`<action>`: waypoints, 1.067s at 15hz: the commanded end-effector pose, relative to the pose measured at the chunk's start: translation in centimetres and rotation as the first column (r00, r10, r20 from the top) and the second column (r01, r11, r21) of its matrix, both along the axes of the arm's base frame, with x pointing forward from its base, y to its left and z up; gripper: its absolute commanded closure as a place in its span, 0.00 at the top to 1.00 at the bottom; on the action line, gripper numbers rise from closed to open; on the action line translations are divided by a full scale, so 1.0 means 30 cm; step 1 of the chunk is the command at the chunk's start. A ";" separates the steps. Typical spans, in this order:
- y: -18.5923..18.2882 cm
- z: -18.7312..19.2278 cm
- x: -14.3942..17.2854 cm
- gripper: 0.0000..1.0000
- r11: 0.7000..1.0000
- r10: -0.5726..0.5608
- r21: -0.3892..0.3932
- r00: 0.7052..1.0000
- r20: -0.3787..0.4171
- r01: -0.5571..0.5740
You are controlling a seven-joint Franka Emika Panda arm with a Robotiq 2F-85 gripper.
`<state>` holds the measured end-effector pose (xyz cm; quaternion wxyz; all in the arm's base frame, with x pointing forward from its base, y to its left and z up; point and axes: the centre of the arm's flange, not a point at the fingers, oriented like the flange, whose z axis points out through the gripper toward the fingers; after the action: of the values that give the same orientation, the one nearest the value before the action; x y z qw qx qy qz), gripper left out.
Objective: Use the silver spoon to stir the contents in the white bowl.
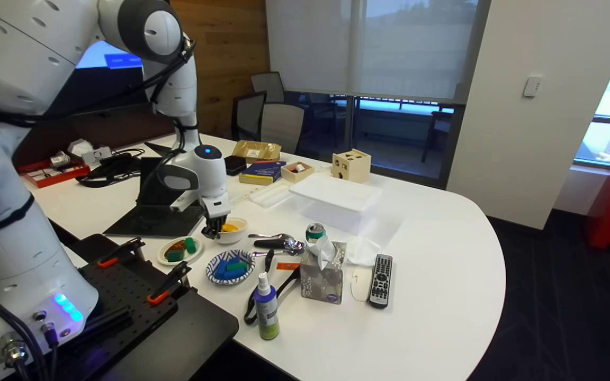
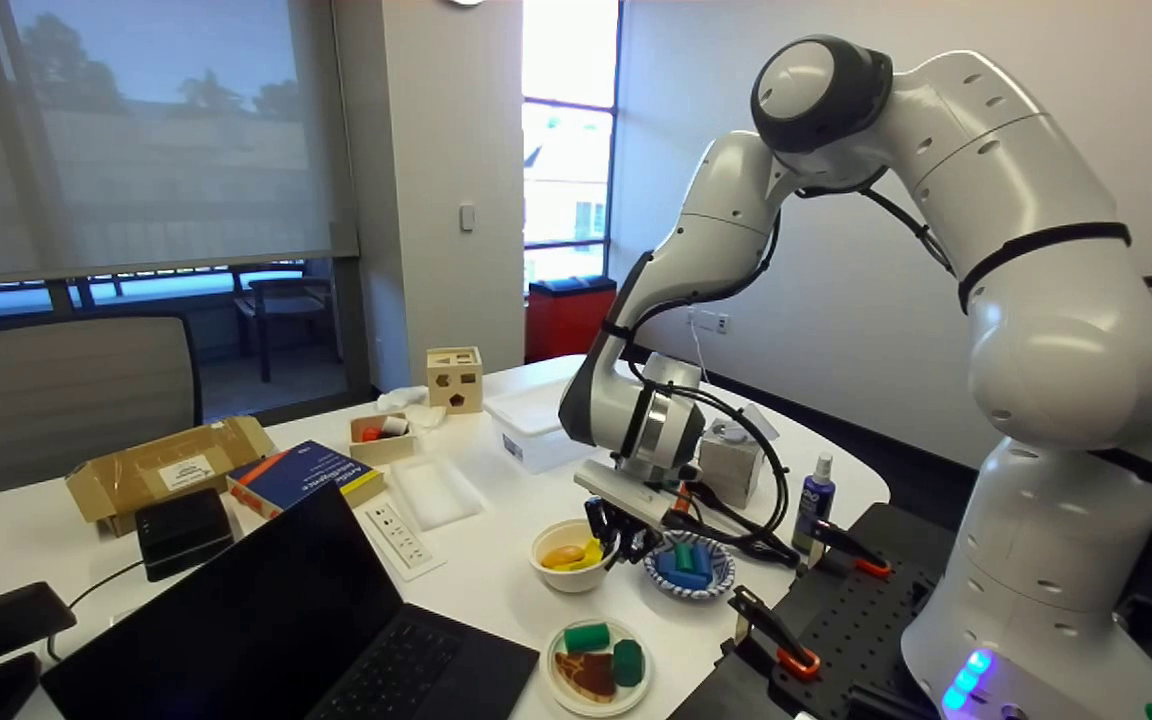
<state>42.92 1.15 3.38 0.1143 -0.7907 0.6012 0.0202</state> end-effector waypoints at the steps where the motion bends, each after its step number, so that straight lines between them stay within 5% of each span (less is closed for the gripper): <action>1: -0.036 -0.010 -0.086 0.34 0.999 -0.033 0.018 0.999 -0.002 0.033; 3: -0.044 -0.022 -0.082 0.40 0.998 -0.047 0.042 0.999 -0.015 0.048; 6: -0.048 -0.010 -0.065 0.64 0.996 -0.033 0.082 0.999 0.001 0.032; 11: 0.006 0.200 0.017 0.99 0.994 0.065 0.086 0.996 0.053 -0.070; 16: 0.070 0.423 0.060 1.00 0.983 0.183 0.028 0.983 0.013 -0.183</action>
<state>43.65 2.67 9.51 0.1630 -0.8202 0.5477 0.0272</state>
